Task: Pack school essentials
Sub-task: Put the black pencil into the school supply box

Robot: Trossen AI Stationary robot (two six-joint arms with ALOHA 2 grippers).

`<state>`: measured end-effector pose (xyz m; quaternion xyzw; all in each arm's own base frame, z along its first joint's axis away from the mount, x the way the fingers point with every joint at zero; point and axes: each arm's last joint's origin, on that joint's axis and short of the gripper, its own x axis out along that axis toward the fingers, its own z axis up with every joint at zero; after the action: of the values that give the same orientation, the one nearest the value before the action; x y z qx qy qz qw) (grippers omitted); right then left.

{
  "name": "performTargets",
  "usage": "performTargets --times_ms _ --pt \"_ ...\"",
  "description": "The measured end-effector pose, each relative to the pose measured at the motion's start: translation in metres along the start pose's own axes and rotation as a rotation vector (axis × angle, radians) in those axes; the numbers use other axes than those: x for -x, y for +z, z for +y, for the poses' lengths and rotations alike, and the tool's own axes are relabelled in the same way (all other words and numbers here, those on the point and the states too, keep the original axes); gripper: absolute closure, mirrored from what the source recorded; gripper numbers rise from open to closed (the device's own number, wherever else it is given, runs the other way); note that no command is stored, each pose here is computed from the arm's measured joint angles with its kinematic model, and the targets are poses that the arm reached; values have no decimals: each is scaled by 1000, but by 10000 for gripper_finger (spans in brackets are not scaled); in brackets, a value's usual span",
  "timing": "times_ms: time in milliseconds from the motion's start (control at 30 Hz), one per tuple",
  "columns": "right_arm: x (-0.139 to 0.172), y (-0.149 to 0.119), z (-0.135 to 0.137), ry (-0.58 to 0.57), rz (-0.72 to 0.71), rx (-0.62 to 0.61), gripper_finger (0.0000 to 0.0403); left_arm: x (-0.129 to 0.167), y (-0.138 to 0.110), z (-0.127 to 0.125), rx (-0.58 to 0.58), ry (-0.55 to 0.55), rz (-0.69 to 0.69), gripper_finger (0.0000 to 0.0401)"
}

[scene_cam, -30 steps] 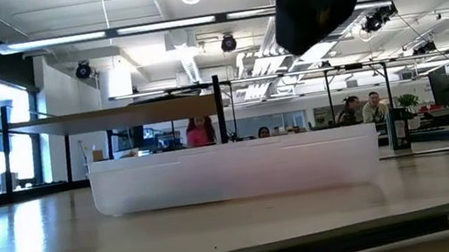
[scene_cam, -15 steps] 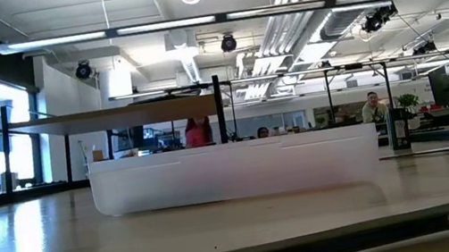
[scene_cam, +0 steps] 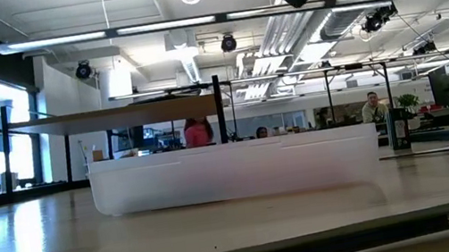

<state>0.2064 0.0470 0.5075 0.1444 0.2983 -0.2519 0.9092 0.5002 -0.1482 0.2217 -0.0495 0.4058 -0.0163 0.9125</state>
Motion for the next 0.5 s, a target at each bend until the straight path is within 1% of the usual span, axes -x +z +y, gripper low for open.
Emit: performTargets --times_ms 133,233,300,400,500 --pt "0 0 0 -2 -1 0 259 -14 -9 -6 5 -1 10 211" --pt "0 0 0 -3 -2 -3 259 -15 -11 -11 -3 2 5 221" --pt "0 0 0 -3 -2 -3 259 -18 -11 -13 -26 18 -15 228" --pt "0 0 0 -3 -2 -11 259 -24 -17 -15 -76 35 -1 235" --pt "0 0 0 -3 -2 -18 259 -34 -23 -17 -70 22 18 239"
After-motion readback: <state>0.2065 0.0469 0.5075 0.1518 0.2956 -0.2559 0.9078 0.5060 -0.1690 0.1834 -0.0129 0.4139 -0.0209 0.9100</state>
